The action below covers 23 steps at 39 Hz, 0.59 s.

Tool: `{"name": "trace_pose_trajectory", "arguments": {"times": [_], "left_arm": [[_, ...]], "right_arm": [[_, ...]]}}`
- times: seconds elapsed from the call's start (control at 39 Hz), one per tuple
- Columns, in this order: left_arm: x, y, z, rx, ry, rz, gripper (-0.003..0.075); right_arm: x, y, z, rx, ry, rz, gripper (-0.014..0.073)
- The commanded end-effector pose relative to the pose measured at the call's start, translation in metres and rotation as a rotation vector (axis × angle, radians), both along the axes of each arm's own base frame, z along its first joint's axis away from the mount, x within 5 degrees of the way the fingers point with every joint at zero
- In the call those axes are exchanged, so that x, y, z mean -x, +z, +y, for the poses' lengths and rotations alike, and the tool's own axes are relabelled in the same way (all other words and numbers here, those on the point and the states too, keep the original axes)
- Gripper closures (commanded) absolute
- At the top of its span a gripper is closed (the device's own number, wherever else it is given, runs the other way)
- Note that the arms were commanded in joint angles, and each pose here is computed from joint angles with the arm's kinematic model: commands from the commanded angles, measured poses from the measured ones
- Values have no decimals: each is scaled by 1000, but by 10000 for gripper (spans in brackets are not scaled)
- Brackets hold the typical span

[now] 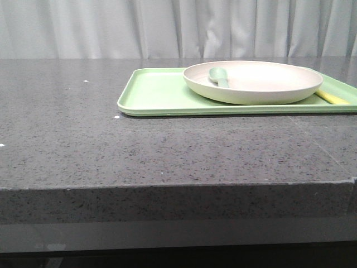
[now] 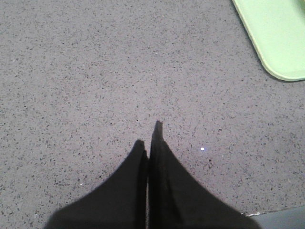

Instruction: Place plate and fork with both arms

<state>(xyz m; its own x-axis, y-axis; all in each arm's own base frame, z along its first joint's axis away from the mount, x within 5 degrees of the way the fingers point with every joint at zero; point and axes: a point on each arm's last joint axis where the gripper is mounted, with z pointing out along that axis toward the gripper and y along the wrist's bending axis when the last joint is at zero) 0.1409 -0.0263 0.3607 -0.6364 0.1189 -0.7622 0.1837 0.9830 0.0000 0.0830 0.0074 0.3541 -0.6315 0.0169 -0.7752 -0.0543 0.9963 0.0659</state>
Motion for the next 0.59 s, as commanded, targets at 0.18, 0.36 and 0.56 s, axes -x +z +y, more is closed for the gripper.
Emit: {"name": "trace_pose_trajectory", "arguments": {"times": [0.18,0.36,0.56], "left_arm": [[-2,14,0,32,12,-100,738],[-2,14,0,32,12,-100,738],[19,12,5,57,21,-239,738]], "right_arm": [[-4,12,0,0,0,-94,662],[-4,12,0,0,0,-94,662],[-4,12,0,0,0,-94,662]]}}
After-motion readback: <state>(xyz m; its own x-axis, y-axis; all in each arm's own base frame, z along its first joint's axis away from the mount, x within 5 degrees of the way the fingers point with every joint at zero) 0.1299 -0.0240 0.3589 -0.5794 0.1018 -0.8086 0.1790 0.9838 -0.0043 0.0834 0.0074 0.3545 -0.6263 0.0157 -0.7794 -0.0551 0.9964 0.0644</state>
